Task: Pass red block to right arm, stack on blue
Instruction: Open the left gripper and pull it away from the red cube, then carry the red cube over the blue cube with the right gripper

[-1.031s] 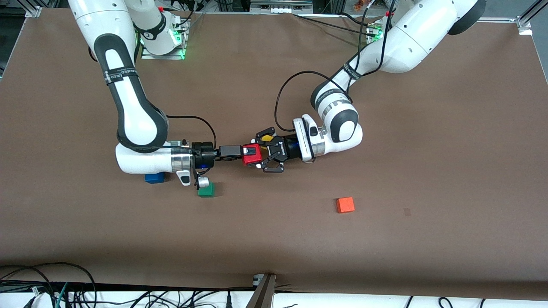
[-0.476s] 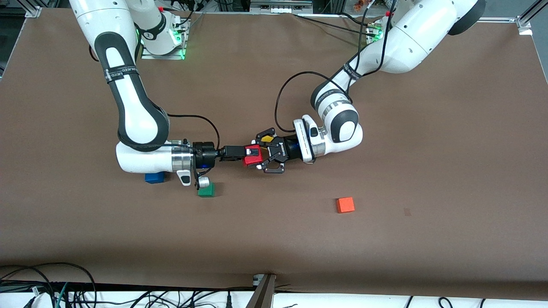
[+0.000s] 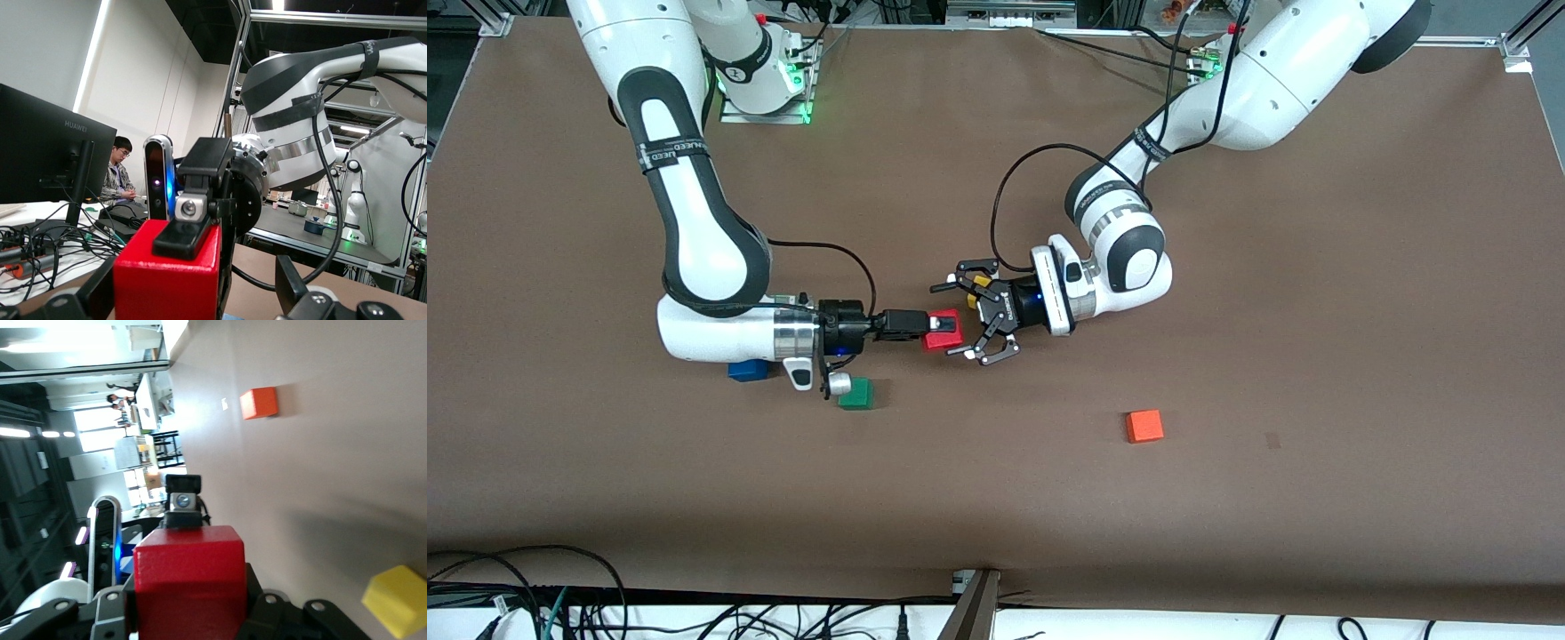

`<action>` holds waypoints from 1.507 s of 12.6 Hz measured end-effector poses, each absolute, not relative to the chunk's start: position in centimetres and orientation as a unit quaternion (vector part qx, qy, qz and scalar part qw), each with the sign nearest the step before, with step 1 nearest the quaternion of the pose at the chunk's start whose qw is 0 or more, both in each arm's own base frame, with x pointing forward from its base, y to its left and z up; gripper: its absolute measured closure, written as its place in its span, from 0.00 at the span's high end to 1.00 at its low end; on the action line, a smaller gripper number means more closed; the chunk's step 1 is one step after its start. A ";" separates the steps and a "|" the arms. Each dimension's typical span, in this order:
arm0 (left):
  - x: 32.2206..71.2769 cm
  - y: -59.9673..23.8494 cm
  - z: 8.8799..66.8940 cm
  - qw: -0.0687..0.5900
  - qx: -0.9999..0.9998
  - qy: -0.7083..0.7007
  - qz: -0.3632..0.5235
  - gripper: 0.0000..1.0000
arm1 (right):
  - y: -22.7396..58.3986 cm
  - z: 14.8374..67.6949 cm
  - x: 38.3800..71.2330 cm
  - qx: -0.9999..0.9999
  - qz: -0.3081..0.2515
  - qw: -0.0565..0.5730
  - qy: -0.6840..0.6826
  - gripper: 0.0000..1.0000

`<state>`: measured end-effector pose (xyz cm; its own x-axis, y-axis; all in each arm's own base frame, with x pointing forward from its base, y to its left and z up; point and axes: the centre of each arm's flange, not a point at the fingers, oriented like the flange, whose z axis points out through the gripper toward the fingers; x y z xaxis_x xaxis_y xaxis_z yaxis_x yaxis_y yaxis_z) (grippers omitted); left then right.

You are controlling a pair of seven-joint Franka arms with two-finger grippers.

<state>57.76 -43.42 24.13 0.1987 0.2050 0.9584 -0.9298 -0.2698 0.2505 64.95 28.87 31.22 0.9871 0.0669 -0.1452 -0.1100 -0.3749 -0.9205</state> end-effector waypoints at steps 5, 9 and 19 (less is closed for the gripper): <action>59.6 -41.0 24.3 0.537 0.592 -0.315 0.511 1.00 | 22.1 32.4 66.8 -0.903 0.048 0.424 -0.047 0.57; 63.8 -34.0 25.1 0.554 0.622 -0.328 0.446 1.00 | 16.8 32.6 67.3 -0.952 0.045 0.285 -0.099 0.57; 67.5 -16.3 27.0 0.564 0.715 -0.357 0.208 1.00 | 11.9 31.2 67.0 -0.992 0.042 -0.004 -0.119 0.57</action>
<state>67.53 -16.30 26.95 0.6594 -0.2760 0.6993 -0.7444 -0.1100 0.6586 66.97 11.88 31.17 0.9682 0.2352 -0.0853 0.2360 -0.9718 -0.0015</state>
